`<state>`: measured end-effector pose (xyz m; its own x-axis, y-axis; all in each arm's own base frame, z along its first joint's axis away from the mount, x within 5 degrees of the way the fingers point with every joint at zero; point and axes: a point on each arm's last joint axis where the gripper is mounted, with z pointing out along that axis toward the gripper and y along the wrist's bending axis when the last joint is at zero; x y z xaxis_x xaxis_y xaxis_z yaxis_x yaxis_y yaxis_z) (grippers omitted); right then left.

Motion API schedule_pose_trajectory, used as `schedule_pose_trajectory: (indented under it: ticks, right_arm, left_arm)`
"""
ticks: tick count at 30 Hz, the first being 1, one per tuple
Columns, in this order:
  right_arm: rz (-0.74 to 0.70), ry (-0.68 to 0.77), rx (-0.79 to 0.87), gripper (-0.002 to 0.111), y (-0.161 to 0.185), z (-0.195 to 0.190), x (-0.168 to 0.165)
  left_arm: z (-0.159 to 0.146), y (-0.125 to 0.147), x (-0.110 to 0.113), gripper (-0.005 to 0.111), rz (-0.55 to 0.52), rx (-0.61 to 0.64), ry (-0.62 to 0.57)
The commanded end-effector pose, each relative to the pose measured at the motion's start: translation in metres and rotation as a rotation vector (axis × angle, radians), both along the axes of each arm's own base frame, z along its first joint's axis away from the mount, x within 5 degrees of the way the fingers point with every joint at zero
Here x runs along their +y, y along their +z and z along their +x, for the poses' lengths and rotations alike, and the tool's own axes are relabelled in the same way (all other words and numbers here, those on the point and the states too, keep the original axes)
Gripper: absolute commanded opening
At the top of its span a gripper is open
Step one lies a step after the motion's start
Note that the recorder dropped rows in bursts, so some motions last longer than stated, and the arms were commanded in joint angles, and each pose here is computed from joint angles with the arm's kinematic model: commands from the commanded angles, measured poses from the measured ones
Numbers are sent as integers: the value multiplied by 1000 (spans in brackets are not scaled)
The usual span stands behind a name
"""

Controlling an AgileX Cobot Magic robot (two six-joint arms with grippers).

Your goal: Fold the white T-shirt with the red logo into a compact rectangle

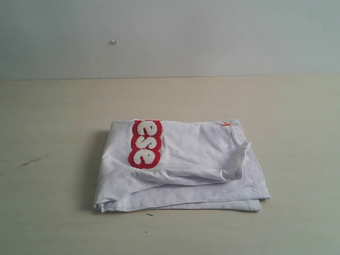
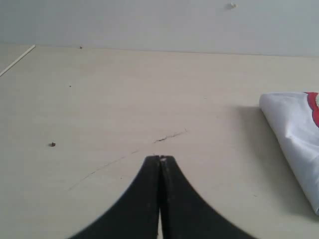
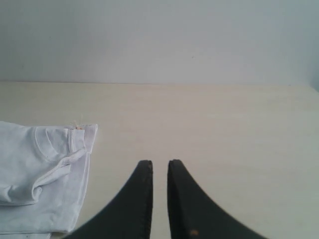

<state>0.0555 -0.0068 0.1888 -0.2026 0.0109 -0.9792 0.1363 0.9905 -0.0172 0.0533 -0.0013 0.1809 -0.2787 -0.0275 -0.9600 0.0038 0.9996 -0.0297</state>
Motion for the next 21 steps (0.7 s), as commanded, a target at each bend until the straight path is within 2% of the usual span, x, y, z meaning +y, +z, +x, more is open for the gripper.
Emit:
schedule_pose_trajectory:
  ticks: [1,4,10,21]
  right_arm:
    - [-11,-34,10,14,-3,-2,-2]
    - [-11,-60,10,14,-3,-2,-3]
    - [76,-104,-13,14,-2,-2,-5]
    - [82,-104,-10,14,-2,-2,-4]
  left_arm:
    - [0,1,0,0,-5,-17,-5]
    - [0,1,0,0,-5,-17,-5]
    - [0,1,0,0,-5,-17,-5]
    - [0,1,0,0,-5,-17,-5]
